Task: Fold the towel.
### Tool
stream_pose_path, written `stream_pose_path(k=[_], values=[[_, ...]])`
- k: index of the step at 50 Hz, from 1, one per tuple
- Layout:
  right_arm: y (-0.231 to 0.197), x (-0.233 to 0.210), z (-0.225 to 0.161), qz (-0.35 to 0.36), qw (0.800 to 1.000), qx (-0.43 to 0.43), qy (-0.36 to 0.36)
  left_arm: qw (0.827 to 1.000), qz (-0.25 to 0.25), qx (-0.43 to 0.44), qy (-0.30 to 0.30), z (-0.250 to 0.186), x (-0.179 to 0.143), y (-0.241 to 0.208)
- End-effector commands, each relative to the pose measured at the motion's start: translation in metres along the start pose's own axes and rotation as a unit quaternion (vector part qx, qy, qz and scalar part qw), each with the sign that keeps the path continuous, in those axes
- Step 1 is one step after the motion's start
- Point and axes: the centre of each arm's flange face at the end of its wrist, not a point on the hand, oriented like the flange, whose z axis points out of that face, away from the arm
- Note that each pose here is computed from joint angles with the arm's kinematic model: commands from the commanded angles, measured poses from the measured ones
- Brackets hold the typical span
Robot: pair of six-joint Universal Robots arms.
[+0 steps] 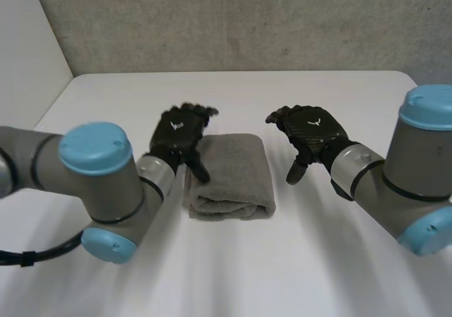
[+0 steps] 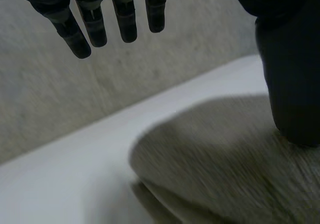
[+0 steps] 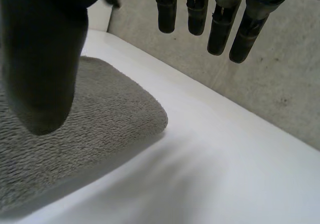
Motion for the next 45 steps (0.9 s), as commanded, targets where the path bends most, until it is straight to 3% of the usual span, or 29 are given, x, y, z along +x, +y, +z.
stream_pose_path(k=[1,7,14,27,32,38,45], values=[[0.03,-0.001,0.037,0.037,0.999,-0.025,-0.014,0.999,0.019,-0.048,0.005,0.002,0.006,0.039],[0.06,-0.004,0.053,0.049,0.997,-0.063,-0.02,0.996,0.071,-0.061,0.009,0.003,0.008,0.051],[0.057,-0.004,0.053,0.053,0.996,-0.072,-0.023,0.995,0.083,-0.055,0.01,0.001,0.009,0.045],[-0.036,0.012,0.016,0.039,0.999,0.03,0.01,0.996,0.082,0.02,0.006,-0.017,0.009,-0.03],[-0.08,0.049,-0.021,0.051,0.991,0.085,0.094,0.996,0.075,0.038,-0.03,-0.038,-0.017,-0.081],[-0.096,0.062,-0.051,0.051,0.985,0.078,0.149,0.994,0.063,0.029,-0.087,-0.058,-0.049,-0.114],[-0.097,0.06,-0.058,0.05,0.985,0.065,0.153,0.992,0.052,0.033,-0.109,-0.075,-0.053,-0.13]])
